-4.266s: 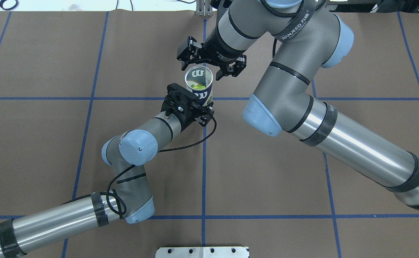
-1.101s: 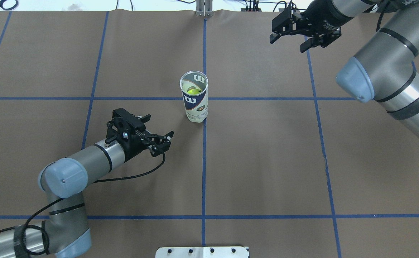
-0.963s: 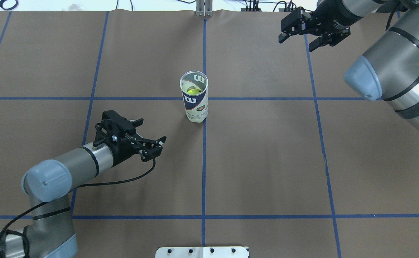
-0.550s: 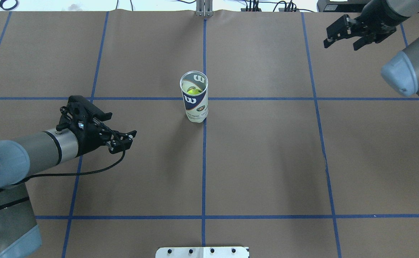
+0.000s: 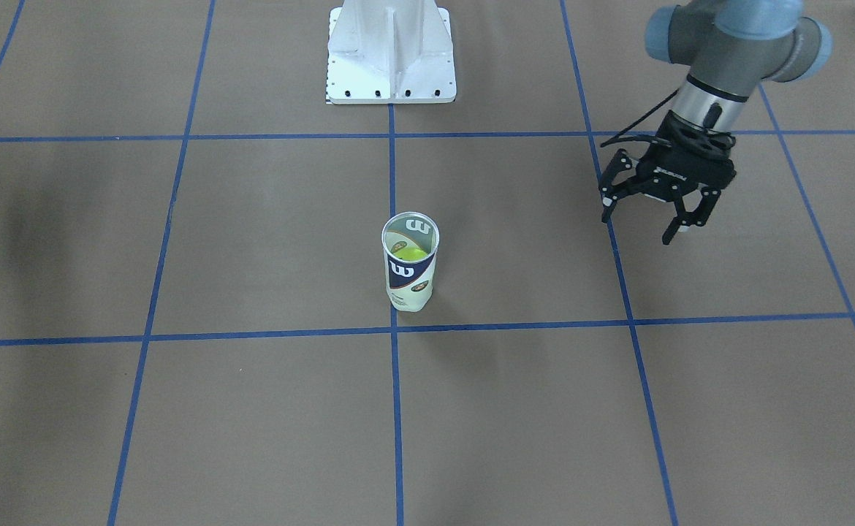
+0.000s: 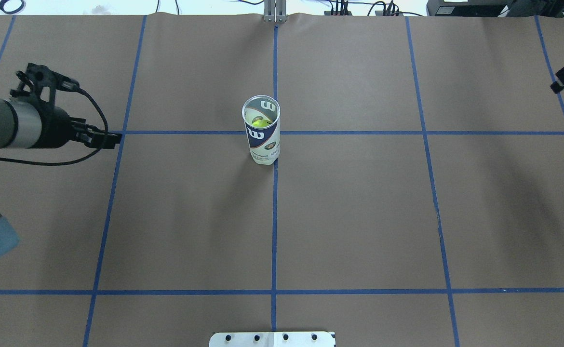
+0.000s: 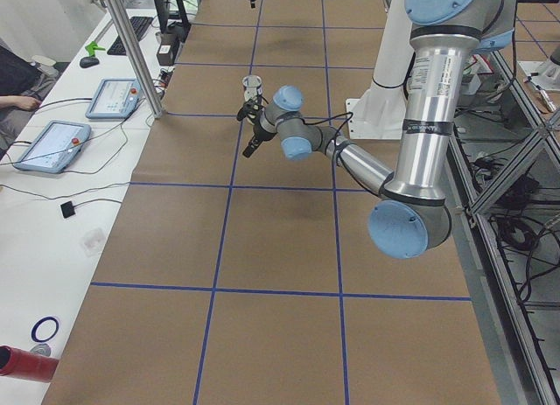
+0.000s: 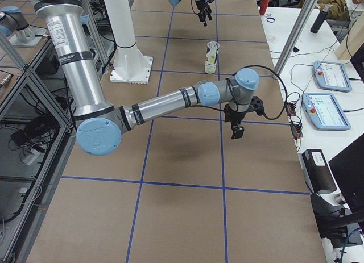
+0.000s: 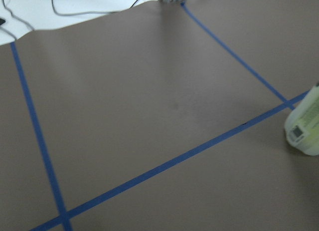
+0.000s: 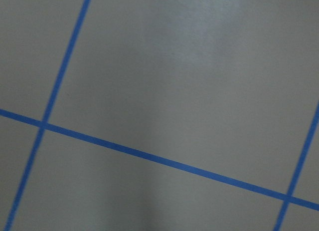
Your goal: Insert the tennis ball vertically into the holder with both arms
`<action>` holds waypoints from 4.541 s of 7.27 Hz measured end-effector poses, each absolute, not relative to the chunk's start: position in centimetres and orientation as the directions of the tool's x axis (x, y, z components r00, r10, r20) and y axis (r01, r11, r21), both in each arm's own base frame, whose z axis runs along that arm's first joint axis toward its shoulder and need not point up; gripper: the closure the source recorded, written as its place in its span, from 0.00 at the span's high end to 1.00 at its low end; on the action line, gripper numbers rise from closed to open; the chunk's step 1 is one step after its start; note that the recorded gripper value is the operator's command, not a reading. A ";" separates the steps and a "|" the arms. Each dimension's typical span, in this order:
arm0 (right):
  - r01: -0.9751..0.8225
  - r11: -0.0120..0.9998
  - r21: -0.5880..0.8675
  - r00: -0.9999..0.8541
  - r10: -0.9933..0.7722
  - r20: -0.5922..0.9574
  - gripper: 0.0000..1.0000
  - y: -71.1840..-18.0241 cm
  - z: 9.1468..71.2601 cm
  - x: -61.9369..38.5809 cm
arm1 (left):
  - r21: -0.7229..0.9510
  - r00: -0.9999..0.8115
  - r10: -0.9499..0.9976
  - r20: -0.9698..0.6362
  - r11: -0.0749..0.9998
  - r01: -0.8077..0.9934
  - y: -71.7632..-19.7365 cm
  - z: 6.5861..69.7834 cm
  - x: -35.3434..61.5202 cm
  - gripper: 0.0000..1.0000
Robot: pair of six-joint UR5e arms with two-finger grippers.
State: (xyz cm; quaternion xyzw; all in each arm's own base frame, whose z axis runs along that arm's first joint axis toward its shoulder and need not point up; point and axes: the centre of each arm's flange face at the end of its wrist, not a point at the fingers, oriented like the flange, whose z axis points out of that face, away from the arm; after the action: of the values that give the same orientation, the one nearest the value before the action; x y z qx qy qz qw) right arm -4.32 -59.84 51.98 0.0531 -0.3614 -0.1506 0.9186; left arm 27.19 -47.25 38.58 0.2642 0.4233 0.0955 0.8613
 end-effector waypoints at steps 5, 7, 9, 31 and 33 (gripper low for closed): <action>0.255 0.964 0.076 0.713 -0.240 0.658 0.99 -54.5 63.6 0.6 | 0.368 0.716 0.295 -0.633 0.928 -0.058 -54.8 51.0 11.8 0.99; 0.224 0.971 0.085 0.721 -0.224 0.656 0.99 -54.7 62.8 1.5 | 0.281 0.692 0.206 -0.692 0.960 -0.004 -56.2 51.6 4.6 0.99; 0.191 0.978 0.090 0.726 -0.202 0.657 0.99 -54.7 61.9 2.4 | 0.284 0.691 0.240 -0.682 0.957 -0.053 -56.1 53.1 -0.3 0.99; -0.013 1.000 -0.010 0.684 0.016 0.730 0.99 -49.3 62.1 7.1 | 0.037 0.709 0.058 -0.703 0.998 -0.045 -51.6 61.3 -4.3 0.99; -0.015 1.000 -0.001 0.683 0.011 0.730 0.99 -48.6 61.6 7.2 | 0.039 0.709 0.059 -0.702 0.998 -0.045 -51.6 61.2 -4.3 0.99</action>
State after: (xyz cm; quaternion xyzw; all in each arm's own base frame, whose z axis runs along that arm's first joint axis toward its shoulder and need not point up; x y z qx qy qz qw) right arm 7.16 -48.58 61.59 0.0026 -0.3981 0.0071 0.9173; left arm -4.31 -51.61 61.22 0.0095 0.3801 0.0280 0.9245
